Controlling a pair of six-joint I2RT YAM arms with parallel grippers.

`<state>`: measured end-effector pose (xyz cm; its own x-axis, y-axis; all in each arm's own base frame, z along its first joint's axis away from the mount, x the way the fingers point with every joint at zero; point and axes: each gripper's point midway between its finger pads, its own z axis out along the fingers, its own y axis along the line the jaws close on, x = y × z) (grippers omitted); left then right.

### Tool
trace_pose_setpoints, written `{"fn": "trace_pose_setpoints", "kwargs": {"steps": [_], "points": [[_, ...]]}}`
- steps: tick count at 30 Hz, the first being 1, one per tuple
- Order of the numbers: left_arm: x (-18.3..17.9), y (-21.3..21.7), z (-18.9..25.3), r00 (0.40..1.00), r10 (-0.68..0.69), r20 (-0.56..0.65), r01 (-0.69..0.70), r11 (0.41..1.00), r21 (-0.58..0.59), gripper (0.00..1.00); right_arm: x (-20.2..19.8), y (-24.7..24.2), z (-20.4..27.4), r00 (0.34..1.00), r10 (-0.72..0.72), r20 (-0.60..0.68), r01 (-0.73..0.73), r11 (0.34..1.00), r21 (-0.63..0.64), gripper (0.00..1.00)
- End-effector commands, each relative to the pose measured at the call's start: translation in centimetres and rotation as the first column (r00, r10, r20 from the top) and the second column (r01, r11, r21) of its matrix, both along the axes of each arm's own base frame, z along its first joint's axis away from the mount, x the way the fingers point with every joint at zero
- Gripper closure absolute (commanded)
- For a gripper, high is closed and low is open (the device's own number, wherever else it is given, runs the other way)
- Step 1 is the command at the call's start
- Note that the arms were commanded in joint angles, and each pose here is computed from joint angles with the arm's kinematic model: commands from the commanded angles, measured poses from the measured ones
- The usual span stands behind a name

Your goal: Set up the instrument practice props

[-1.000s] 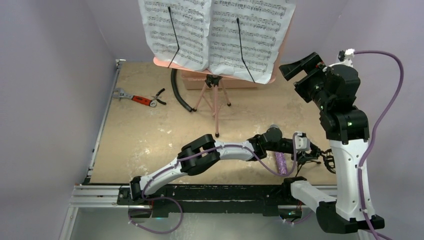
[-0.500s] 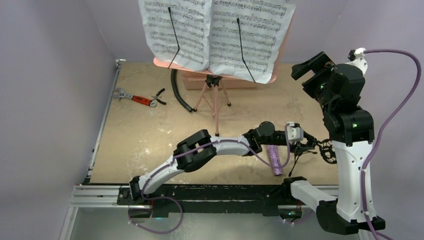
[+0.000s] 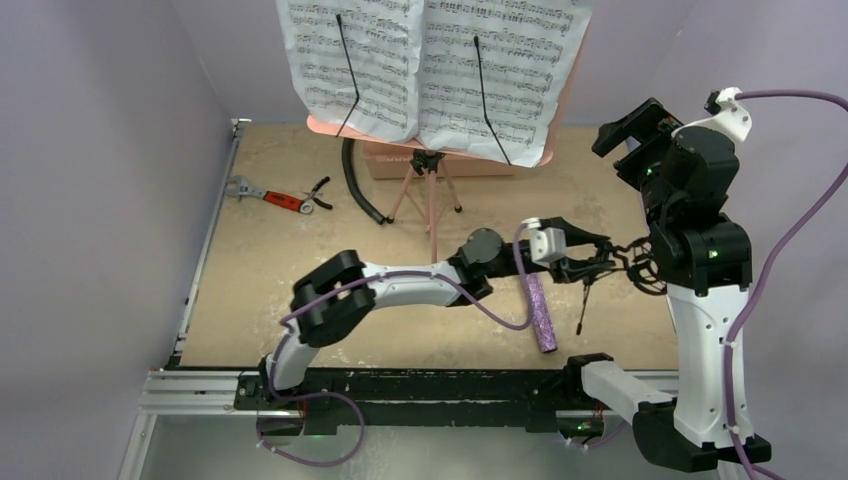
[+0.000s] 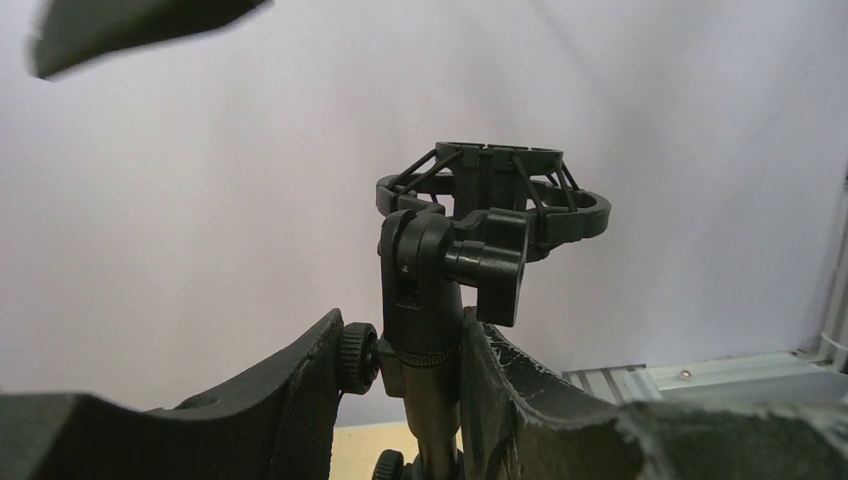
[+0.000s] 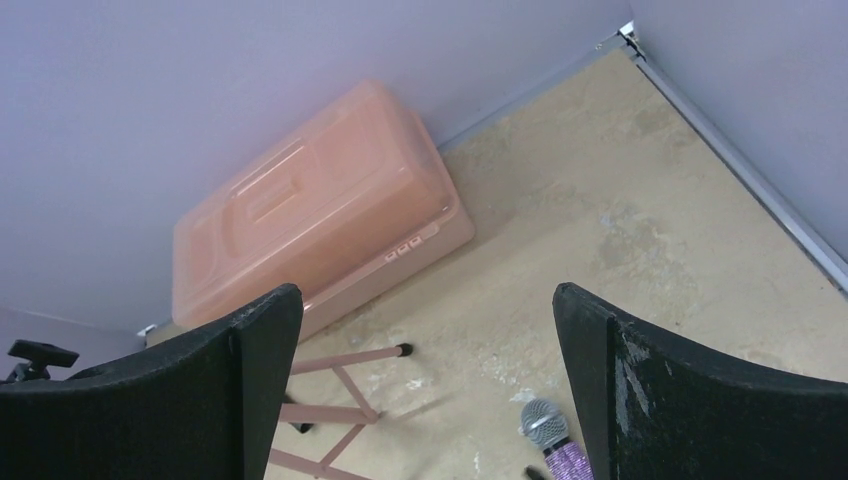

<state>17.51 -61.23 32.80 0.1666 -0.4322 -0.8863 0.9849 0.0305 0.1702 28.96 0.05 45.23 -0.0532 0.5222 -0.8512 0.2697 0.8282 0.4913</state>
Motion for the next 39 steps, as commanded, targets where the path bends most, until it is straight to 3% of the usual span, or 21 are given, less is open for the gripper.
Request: {"fn": "trace_pose_setpoints", "kwargs": {"steps": [1,9,19,23,32,39], "points": [[0.1,7.7,7.9,0.995,0.094,0.012,-0.089,0.973,-0.213,1.00,0.0,-0.7,-0.2,0.999,-0.029,0.019,0.030,0.999,-0.036,0.02],[0.2,16.9,4.0,0.960,0.267,-0.079,-0.274,0.957,-0.093,1.00,-0.5,0.4,-8.6,0.988,0.019,-0.154,-0.019,1.000,0.006,0.02],[-2.2,24.8,-0.1,0.934,0.354,-0.057,-0.340,0.925,0.171,1.00,-0.7,2.2,-19.6,0.947,0.156,-0.282,-0.174,0.984,-0.039,0.08],[-2.7,28.0,-1.8,0.910,0.399,-0.111,-0.374,0.907,0.194,1.00,-0.4,2.3,-23.8,0.909,0.166,-0.383,-0.203,0.977,-0.059,0.05],[-3.0,28.9,-6.7,0.894,0.395,-0.213,-0.353,0.912,0.210,1.00,0.4,4.0,-31.9,0.804,0.282,-0.523,-0.359,0.932,-0.051,0.08],[-2.0,28.8,-9.6,0.874,0.435,-0.214,-0.398,0.896,0.195,1.00,0.7,5.4,-34.8,0.716,0.353,-0.603,-0.437,0.899,0.007,0.19]]}}
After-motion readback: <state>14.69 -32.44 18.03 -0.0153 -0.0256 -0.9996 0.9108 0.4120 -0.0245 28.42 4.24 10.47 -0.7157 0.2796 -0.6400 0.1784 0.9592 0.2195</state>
